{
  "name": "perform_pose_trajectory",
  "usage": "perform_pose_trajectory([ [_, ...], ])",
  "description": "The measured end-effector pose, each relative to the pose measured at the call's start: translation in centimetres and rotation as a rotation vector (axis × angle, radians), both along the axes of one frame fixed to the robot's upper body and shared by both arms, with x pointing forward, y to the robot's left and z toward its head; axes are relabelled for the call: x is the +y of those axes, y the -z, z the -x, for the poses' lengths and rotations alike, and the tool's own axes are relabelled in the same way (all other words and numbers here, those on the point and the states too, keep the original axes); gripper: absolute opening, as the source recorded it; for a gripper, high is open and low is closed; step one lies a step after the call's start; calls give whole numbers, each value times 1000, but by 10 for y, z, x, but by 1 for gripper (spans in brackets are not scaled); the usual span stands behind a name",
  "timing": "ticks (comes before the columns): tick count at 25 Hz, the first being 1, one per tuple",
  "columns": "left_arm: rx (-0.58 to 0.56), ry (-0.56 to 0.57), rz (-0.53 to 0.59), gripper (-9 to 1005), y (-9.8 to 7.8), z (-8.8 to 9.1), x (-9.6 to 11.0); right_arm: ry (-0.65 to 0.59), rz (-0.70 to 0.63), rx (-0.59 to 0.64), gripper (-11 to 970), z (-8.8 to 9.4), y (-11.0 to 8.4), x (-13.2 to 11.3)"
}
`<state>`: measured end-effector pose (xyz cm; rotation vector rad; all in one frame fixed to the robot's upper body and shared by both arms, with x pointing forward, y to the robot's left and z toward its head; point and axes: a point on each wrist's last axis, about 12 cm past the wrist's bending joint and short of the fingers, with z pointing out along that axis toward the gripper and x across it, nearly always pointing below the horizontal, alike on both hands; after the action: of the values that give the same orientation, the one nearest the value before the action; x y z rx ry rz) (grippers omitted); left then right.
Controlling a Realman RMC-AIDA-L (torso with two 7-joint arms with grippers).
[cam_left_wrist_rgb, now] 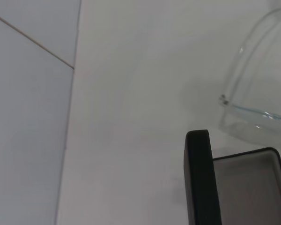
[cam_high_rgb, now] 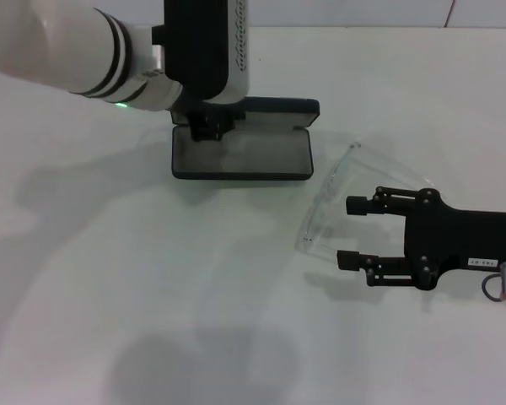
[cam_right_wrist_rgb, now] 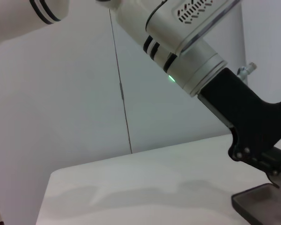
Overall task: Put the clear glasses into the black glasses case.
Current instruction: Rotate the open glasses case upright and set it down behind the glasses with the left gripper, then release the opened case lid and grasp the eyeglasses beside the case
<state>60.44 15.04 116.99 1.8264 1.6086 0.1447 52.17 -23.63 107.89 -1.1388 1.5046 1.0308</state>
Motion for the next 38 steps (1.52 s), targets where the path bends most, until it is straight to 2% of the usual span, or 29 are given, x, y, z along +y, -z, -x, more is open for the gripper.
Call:
perform_pose_trajectory([
  [10,7,-1,1,206,11,-1,-5,51,-59,-22,730,-2,-5,-5],
  [22,-14,1,9,207,14,-2,-9,52,-57,-33,730,-3,-5,-5],
  [30,-62,-32,68,283,11,-3,-6,55,-57,-34,730,-3,-5,-6],
  [33,-50,-72,215,335,-1,0,1,56,-58,-29,730,-3,-5,-6],
  [34,-23,-98,320,353,-9,1,7,58,-59,-20,730,-3,-5,-7],
  [36,7,-120,428,388,-16,3,15,64,-62,6,730,-3,-5,-8],
  [38,83,-126,643,423,-28,9,33,73,-61,28,729,-5,-6,-9],
])
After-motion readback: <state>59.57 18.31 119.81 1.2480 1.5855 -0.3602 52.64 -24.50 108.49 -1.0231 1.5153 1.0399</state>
